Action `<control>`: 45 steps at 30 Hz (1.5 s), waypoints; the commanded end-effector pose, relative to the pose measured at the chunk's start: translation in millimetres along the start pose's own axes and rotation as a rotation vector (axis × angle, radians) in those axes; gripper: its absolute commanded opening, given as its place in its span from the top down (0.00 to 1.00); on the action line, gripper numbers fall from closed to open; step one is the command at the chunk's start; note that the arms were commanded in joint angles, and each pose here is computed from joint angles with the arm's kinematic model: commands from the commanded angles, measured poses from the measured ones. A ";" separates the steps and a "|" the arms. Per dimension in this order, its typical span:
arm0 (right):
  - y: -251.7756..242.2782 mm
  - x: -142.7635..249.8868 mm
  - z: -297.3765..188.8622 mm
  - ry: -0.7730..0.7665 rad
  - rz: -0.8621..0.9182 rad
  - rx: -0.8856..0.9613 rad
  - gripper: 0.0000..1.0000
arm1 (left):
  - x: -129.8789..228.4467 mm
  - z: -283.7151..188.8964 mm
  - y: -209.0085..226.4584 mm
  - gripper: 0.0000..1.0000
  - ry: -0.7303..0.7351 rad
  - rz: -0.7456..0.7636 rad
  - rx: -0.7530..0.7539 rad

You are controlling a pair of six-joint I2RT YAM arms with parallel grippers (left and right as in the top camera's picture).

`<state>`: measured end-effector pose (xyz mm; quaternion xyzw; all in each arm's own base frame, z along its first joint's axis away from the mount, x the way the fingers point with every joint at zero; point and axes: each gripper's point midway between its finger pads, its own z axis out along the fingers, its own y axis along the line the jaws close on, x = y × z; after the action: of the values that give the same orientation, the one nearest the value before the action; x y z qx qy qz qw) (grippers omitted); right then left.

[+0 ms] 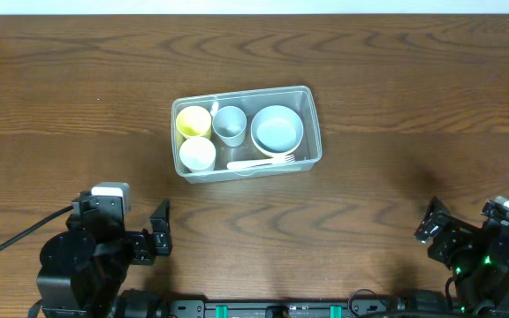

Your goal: Pack container

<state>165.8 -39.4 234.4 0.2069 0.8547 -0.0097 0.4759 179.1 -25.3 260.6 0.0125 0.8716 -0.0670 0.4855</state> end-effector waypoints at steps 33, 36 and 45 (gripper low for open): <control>64.8 -12.0 55.9 -0.733 -0.500 -0.284 0.01 | 2.3 1.7 1.1 0.02 0.006 -0.004 -0.006; 61.0 11.3 77.9 -0.655 -0.509 -0.282 0.01 | 2.3 1.7 1.1 0.02 0.006 -0.004 -0.006; 53.5 40.0 98.1 -0.511 -0.514 -0.274 0.01 | 2.3 1.7 1.1 0.02 0.006 -0.004 -0.006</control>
<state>246.6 -0.3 158.0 -0.0789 0.7275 -0.0636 0.6786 179.2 -25.4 258.3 0.0125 0.8732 -0.0669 0.4827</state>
